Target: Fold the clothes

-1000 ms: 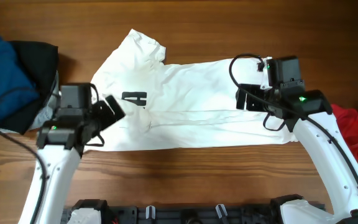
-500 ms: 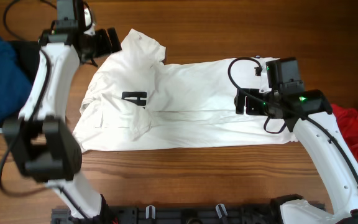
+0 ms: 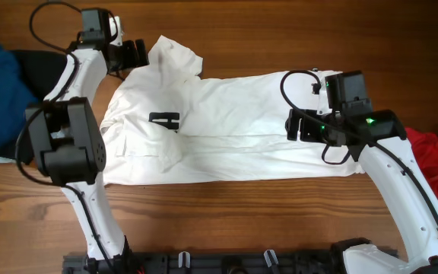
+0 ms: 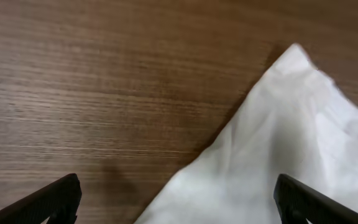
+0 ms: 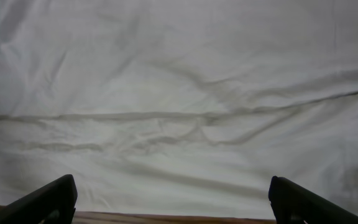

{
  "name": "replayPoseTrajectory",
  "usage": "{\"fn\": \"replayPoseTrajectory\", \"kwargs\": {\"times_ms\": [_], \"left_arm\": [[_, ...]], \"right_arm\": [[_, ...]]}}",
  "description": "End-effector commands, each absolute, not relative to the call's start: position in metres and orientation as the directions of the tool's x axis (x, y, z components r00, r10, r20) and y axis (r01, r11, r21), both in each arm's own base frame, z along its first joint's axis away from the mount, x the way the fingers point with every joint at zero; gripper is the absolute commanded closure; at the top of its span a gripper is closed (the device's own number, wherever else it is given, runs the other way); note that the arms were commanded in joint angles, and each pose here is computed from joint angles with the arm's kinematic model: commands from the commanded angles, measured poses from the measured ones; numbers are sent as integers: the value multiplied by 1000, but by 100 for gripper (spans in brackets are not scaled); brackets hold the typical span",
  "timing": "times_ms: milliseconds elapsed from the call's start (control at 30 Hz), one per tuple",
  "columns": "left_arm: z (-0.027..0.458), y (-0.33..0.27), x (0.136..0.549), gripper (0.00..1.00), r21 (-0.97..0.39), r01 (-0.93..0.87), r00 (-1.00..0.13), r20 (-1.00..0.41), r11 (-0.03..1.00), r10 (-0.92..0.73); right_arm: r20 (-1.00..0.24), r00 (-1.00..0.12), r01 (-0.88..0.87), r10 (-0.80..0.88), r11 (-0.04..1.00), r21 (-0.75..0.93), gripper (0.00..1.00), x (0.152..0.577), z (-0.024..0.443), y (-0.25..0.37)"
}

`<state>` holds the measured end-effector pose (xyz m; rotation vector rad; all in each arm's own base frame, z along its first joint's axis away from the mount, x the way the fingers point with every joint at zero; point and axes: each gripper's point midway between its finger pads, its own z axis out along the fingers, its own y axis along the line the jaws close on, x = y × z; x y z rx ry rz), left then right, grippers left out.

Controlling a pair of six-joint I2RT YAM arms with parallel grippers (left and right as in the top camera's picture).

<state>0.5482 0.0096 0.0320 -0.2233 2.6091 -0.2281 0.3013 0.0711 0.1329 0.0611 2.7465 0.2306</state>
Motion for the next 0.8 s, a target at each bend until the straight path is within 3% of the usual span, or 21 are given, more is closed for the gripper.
{"fn": "replayPoseTrajectory", "kwargs": {"times_ms": [0, 200, 267, 367, 567, 633, 667, 767], "left_arm": [[7, 2, 549, 0, -202, -83, -881, -442, 976, -167], [-23, -19, 526, 1, -196, -67, -933, -336, 978, -131], [-28, -26, 516, 8, -193, -63, -948, -294, 979, -119], [-32, -29, 501, 30, -189, -70, -966, -234, 979, -114], [-36, -29, 483, 56, -183, -85, -981, -157, 979, -114], [-37, -28, 480, 71, -181, -87, -983, -146, 980, -115], [-37, -28, 479, 84, -178, -89, -983, -142, 980, -115], [-37, -27, 478, 93, -179, -102, -982, -137, 978, -128]], "right_arm": [[-358, -930, 21, 88, 982, 188, 0, 299, 132, 74], [-352, -929, 46, 114, 979, 197, 0, 299, 132, 74], [-353, -929, 45, 113, 979, 197, 0, 299, 132, 74], [-353, -929, 44, 113, 979, 197, 0, 299, 132, 74], [-352, -929, 45, 113, 980, 196, 0, 299, 132, 74], [-352, -929, 45, 113, 979, 196, 0, 299, 132, 74], [-352, -929, 45, 113, 979, 196, 0, 299, 132, 74], [-357, -927, 45, 114, 979, 197, 0, 300, 132, 74]]}}
